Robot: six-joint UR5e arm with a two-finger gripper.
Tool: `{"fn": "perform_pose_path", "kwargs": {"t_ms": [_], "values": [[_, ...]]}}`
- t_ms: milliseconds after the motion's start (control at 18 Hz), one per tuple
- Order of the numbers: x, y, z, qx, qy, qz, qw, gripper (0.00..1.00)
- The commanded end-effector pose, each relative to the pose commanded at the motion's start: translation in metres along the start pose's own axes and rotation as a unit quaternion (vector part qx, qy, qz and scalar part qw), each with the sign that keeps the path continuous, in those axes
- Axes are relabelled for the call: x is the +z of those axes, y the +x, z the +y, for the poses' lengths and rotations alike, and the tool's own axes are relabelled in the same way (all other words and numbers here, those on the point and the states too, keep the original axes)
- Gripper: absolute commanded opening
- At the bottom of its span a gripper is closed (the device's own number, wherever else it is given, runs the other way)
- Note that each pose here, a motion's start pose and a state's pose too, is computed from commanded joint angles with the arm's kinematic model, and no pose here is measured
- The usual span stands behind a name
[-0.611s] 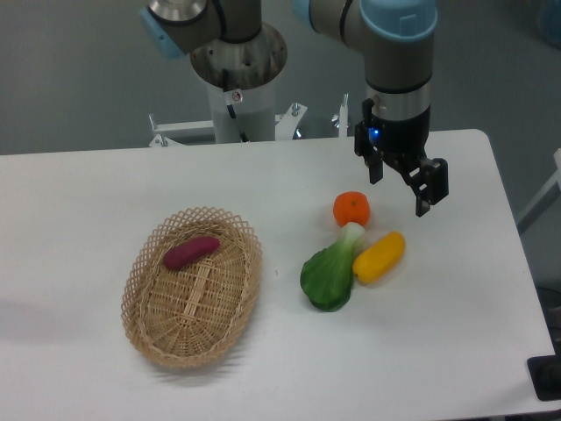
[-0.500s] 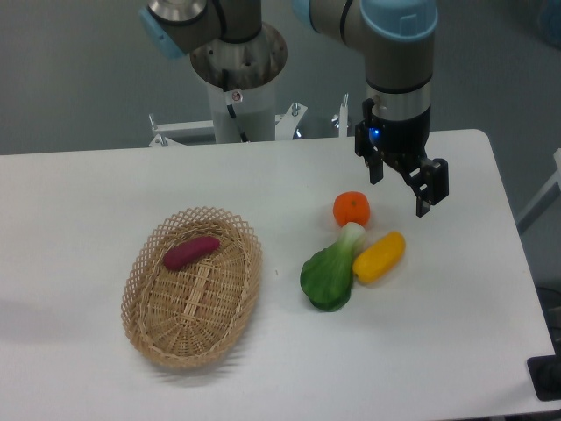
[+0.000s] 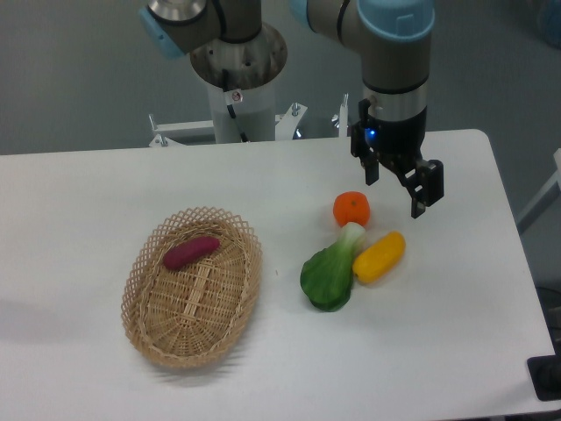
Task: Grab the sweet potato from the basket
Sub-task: 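Move the open gripper over the wicker basket above the sweet potato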
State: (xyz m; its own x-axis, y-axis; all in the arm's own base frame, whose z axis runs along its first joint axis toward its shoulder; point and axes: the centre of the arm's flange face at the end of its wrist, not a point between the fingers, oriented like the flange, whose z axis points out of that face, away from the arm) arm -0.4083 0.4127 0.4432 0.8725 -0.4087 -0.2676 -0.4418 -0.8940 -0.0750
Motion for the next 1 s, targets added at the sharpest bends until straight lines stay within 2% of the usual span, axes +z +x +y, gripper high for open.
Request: {"fn": "perform_pose_path", "kwargs": {"t_ms": [111,222,389,556,667,778,889,1000], "values": [[0.003,0.006,-0.011,-0.026,0.003,0.005,0.9996,1.00],[0.010,0.015,-0.030,-0.026,0.002,0.012,0.9996,1.00],[0.035,0.034,-0.039,-0.059,0.002,0.039,0.9975,1.00],[0.051,0.059,-0.064,-0.051,-0.001,0.061,0.9968,1.00],[0.063,0.071,-0.067,-0.067,-0.002,0.073,0.9950,1.00],[0.082,0.092,-0.093,-0.088,-0.005,0.093,0.9918,1.00],[0.094,0.099,-0.107,-0.127,-0.007,0.091,0.9876,1.00],[0.109,0.112,-0.129,-0.121,-0.011,0.103,0.9871,1.00]]}}
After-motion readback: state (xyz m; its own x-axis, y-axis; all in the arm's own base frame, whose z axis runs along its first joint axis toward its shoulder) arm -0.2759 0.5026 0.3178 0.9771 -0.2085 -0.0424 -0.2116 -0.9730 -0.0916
